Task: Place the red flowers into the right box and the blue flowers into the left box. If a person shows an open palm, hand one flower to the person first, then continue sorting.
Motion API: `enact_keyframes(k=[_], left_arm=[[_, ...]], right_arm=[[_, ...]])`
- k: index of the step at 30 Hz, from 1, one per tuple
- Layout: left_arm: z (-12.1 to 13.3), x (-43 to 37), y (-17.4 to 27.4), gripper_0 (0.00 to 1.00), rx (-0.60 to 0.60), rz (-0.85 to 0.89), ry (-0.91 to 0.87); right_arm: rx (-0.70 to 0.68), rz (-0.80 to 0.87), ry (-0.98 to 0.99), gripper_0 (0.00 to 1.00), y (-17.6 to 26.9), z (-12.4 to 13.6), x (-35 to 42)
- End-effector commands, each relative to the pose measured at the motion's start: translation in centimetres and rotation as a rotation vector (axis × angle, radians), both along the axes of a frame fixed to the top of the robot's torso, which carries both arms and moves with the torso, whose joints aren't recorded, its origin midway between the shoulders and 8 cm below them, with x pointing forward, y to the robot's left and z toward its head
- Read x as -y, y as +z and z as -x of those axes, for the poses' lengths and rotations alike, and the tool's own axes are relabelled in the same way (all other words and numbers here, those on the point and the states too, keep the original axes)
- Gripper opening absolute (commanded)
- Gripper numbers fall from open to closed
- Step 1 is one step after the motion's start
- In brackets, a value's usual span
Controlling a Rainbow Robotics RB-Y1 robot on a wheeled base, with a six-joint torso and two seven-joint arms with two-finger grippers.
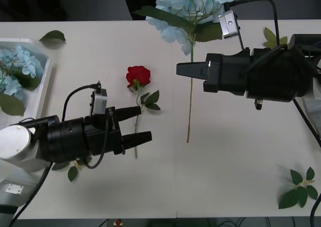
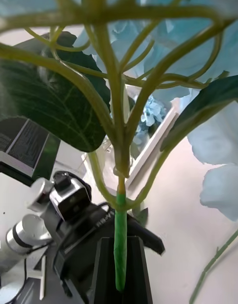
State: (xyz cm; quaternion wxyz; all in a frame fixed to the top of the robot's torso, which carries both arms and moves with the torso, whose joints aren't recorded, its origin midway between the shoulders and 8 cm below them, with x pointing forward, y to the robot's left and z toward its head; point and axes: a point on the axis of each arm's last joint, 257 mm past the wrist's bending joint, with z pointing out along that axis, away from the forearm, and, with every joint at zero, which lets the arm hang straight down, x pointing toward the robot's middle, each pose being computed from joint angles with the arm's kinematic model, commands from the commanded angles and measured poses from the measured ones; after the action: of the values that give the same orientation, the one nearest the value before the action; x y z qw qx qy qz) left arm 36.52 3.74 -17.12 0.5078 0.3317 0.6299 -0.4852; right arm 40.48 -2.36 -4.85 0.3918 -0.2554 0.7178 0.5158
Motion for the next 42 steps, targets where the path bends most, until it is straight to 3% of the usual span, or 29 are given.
enact_keyframes(k=[1, 18, 19, 20, 21, 23, 24, 25, 27, 40, 41, 42], left_arm=[[0.9, 2.9, 1.9, 1.0, -0.002, 0.095, -0.007], [1.9, 10.5, 6.1, 1.0, -0.006, 0.248, 0.031], [1.8, 10.6, 6.2, 0.96, -0.005, 0.251, 0.035], [1.8, 10.9, 6.3, 0.74, -0.004, 0.251, 0.038], [1.6, 11.0, 6.4, 0.63, -0.003, 0.252, 0.043], [1.1, 11.4, 6.4, 0.31, 0.006, 0.244, 0.066], [1.0, 11.5, 6.4, 0.26, 0.009, 0.24, 0.07], [0.7, 11.9, 6.6, 0.14, 0.011, 0.241, 0.081], [0.6, 12.3, 6.8, 0.0, 0.006, 0.249, 0.087], [0.2, 12.6, 6.6, 0.0, -0.011, 0.239, 0.099], [0.2, 12.6, 6.6, 0.0, -0.014, 0.24, 0.099], [0.2, 12.6, 6.6, 0.0, -0.015, 0.241, 0.099]], right_arm=[[0.03, -0.035, 0.026, 0.0, 2.0, 0.9, -1.1], [0.024, -0.054, 0.039, 0.0, 2.4, 1.2, -1.2], [0.024, -0.055, 0.038, 0.0, 2.4, 1.2, -1.2], [0.025, -0.054, 0.04, 0.0, 2.4, 1.3, -1.3], [0.023, -0.054, 0.041, 0.0, 2.4, 1.3, -1.3], [0.025, -0.054, 0.04, 0.0, 2.4, 1.2, -1.2], [0.024, -0.055, 0.041, 0.0, 2.5, 1.3, -1.3], [0.024, -0.053, 0.041, 0.0, 2.4, 1.3, -1.3], [0.023, -0.057, 0.041, 0.0, 2.5, 1.3, -1.3], [0.03, -0.061, 0.045, 0.0, 2.6, 1.4, -1.4], [0.033, -0.06, 0.046, 0.22, 2.6, 1.4, -1.4], [0.036, -0.062, 0.045, 0.5, 2.7, 1.3, -1.4]])
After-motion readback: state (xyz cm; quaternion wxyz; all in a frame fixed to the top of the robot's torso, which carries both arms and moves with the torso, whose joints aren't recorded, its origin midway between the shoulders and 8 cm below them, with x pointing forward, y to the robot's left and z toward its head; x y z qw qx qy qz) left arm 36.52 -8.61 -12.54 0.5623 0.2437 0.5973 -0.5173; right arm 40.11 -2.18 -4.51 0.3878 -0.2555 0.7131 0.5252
